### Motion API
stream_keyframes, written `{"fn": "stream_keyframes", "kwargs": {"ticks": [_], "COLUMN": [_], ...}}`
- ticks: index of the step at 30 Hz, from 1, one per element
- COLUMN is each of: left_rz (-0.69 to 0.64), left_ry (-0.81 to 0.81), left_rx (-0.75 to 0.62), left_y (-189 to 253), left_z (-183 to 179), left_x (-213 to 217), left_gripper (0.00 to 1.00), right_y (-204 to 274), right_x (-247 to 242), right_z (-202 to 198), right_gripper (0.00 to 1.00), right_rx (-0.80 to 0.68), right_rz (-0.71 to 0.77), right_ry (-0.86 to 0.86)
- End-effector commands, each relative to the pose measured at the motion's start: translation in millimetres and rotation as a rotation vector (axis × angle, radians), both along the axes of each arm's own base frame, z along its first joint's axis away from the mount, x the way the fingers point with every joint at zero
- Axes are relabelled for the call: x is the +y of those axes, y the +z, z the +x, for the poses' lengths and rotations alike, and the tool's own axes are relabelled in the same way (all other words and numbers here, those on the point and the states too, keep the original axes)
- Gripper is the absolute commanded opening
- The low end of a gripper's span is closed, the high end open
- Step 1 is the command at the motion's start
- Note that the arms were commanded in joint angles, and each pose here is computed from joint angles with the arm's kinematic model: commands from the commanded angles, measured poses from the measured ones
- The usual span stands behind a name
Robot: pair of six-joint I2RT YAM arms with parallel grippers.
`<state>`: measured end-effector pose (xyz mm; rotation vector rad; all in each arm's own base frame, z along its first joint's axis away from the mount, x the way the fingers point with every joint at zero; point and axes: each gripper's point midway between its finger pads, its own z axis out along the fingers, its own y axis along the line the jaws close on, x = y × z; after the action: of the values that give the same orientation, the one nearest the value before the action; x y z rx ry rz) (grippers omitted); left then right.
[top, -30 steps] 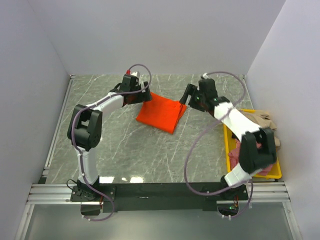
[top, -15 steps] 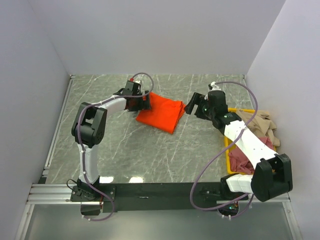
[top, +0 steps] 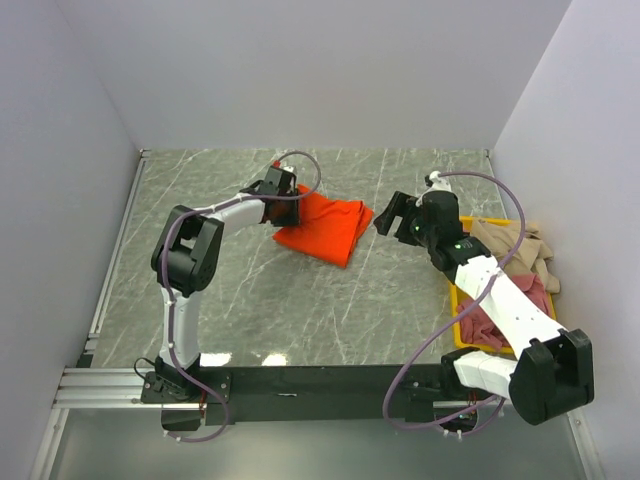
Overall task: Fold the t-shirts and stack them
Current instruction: Neatly place the folded tshirt to the corner
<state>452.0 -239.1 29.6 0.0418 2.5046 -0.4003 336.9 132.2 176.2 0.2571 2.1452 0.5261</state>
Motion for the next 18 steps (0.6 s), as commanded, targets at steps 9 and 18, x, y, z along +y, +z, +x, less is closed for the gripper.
{"fn": "stream_keyframes", "kwargs": {"ticks": [9, 18], "left_rz": [0.258, 0.409], "left_ry": [0.178, 0.412], "left_rx": [0.003, -0.092], "left_y": [-1.9, 38.5], "left_z": [9.5, 61.7], "left_x": [58.3, 181.3], "left_gripper": [0.01, 0.01], "right_y": [11.4, 4.1], "right_x": [-9.1, -14.6], "right_z": [1.3, 5.5], "right_gripper": [0.92, 0.93], "right_rx": [-0.074, -0.066], "right_rz": [-0.040, -0.076], "right_ry": [-0.017, -0.037]}}
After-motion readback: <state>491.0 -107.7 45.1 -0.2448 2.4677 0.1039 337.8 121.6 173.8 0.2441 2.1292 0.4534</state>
